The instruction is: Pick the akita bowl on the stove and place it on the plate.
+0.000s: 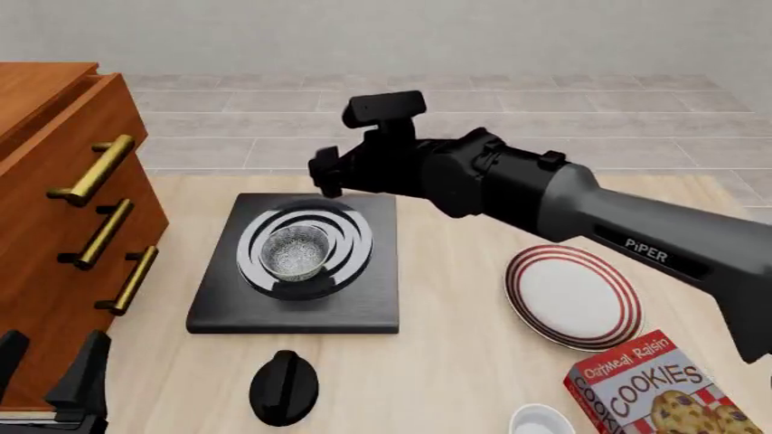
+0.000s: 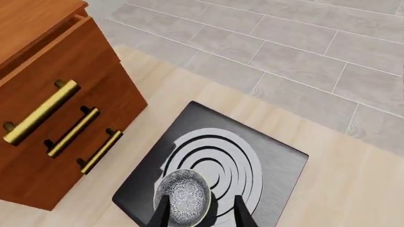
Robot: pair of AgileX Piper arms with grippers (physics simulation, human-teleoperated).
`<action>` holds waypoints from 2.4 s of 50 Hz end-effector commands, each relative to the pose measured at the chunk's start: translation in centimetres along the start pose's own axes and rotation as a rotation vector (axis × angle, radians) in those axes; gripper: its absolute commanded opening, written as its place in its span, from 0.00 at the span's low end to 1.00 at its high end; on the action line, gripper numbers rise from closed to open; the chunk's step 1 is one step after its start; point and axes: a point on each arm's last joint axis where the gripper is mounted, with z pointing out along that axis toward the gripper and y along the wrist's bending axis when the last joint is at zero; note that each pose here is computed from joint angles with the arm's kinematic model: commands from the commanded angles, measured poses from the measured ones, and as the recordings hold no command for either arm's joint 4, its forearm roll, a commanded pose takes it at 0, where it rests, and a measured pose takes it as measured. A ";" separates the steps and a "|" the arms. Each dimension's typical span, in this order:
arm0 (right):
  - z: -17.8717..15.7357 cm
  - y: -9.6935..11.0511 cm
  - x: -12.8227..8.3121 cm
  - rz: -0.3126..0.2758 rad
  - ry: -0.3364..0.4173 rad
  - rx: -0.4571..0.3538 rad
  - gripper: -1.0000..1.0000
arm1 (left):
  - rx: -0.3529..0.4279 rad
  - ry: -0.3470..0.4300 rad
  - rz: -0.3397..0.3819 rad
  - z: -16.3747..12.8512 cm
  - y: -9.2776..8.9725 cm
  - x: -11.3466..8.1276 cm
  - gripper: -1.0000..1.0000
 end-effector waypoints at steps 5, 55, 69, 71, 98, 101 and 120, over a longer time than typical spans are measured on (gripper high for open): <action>2.0 -1.3 1.8 0.039 0.019 0.023 1.00 | 0.000 0.000 0.000 0.0 0.0 0.0 1.00; 5.9 -2.7 5.7 0.076 0.088 0.049 1.00 | 0.000 0.000 0.000 0.0 0.0 0.0 1.00; 6.5 -2.6 6.4 0.086 0.096 0.048 1.00 | 0.000 0.000 0.000 0.0 0.0 0.0 1.00; 6.6 -2.6 6.4 0.085 0.097 0.049 1.00 | 0.000 0.000 0.000 0.0 0.0 0.0 1.00; 8.3 -2.9 7.3 0.095 0.111 0.053 1.00 | 0.000 0.000 0.000 0.0 0.0 0.0 1.00; 8.5 -2.9 7.4 0.097 0.113 0.054 1.00 | 0.000 0.000 0.000 0.0 0.0 0.0 1.00; 9.6 -2.8 8.5 0.103 0.127 0.052 1.00 | 0.000 0.000 0.000 0.0 0.0 0.0 1.00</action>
